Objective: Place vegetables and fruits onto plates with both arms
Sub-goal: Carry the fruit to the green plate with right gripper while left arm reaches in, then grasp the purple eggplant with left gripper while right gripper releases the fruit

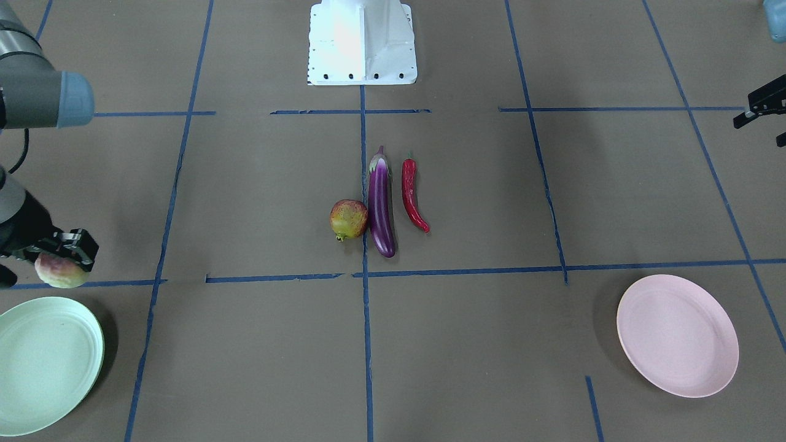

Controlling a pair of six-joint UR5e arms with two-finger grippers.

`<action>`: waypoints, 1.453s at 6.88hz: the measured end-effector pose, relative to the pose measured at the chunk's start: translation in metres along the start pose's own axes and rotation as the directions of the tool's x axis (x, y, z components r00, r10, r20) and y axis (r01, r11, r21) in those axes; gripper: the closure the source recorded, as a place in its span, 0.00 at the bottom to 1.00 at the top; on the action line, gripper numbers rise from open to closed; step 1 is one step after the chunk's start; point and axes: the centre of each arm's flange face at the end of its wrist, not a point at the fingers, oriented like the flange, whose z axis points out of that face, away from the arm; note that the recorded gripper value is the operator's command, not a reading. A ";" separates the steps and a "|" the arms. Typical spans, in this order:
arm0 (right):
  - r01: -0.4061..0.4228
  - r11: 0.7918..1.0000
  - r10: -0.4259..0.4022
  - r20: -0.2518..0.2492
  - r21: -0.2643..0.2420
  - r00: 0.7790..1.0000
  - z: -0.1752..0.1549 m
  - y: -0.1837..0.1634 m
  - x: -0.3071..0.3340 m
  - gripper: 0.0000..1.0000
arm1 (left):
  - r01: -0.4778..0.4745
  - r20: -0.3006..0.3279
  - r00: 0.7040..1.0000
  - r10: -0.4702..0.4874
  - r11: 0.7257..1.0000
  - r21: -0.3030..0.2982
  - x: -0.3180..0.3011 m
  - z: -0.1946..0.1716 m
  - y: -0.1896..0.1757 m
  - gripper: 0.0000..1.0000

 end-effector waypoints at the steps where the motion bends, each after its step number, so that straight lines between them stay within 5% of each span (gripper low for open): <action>1: 0.041 0.999 -0.041 -0.023 -0.013 0.999 0.008 -0.026 0.024 1.00 | -0.010 -0.038 0.999 0.011 1.000 0.021 0.039 0.020 -0.016 0.00; 4: 0.057 0.997 -0.059 -0.033 -0.043 0.998 0.056 -0.079 0.064 1.00 | 0.034 -0.165 0.986 -0.028 0.999 0.037 0.198 0.079 -0.087 0.00; 6: 0.059 0.996 -0.061 -0.030 -0.060 0.998 0.074 -0.087 0.065 0.96 | 0.039 -0.156 0.987 -0.027 0.997 0.072 0.317 0.135 -0.112 0.00; 7: 0.059 0.996 -0.061 -0.027 -0.066 0.998 0.077 -0.087 0.065 0.38 | 0.043 -0.125 0.992 -0.031 0.994 0.098 0.379 0.182 -0.109 0.00; 8: 0.059 0.996 -0.061 -0.018 -0.070 0.998 0.078 -0.086 0.065 0.00 | 0.034 -0.066 0.998 -0.026 0.990 0.138 0.436 0.226 -0.105 0.00; 10: 0.063 0.995 -0.063 0.013 -0.076 0.998 0.075 -0.086 0.061 0.00 | 0.013 0.024 1.000 -0.017 0.985 0.172 0.516 0.270 -0.105 0.00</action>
